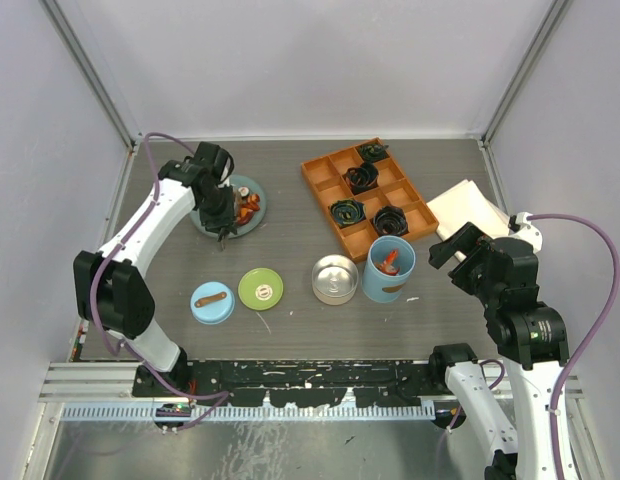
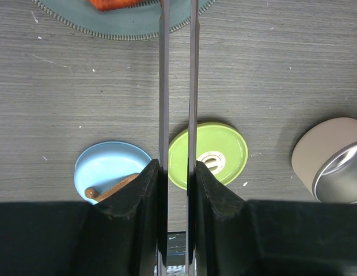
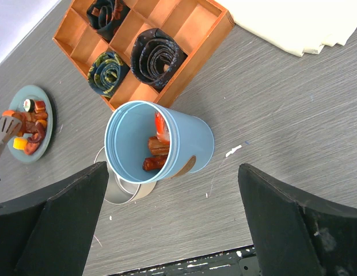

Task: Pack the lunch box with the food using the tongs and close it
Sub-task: Pick up the fake food from the plate.

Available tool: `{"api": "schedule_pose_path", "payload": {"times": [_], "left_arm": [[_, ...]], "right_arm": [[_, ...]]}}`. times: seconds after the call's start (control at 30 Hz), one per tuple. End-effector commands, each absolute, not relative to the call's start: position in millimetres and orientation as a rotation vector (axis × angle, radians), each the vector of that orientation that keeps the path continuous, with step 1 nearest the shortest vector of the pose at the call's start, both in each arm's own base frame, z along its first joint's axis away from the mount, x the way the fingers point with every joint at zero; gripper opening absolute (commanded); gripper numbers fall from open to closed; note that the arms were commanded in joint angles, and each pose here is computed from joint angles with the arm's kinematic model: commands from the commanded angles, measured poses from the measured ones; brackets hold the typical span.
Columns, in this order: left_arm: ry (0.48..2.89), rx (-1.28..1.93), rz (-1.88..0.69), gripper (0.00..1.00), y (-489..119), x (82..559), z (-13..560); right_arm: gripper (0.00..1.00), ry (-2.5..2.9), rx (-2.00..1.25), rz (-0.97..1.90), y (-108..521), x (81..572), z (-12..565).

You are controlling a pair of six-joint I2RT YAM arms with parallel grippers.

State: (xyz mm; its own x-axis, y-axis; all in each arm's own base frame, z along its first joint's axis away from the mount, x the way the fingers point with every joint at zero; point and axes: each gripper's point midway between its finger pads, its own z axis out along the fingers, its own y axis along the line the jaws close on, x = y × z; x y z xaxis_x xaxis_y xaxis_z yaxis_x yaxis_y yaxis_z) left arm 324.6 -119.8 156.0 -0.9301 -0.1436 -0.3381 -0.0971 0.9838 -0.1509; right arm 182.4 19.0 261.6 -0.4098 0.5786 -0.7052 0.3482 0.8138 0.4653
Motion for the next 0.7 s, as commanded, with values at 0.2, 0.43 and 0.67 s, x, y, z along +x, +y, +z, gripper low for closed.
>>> {"api": "schedule_pose_path", "payload": {"times": [0.2,0.43,0.67], "left_arm": [[2.644,-0.12,-0.269,0.14,-124.0,331.9,209.9],[2.609,-0.067,-0.4,0.13,-139.2,327.3,233.2],[2.565,0.027,-0.505,0.12,-162.0,317.9,259.4]], "right_arm": [[1.0,1.97,0.685,0.331,18.6,185.0,281.2],[1.0,1.973,0.684,0.332,18.9,185.0,280.7],[1.0,1.973,0.683,0.337,19.7,185.2,280.6]]}}
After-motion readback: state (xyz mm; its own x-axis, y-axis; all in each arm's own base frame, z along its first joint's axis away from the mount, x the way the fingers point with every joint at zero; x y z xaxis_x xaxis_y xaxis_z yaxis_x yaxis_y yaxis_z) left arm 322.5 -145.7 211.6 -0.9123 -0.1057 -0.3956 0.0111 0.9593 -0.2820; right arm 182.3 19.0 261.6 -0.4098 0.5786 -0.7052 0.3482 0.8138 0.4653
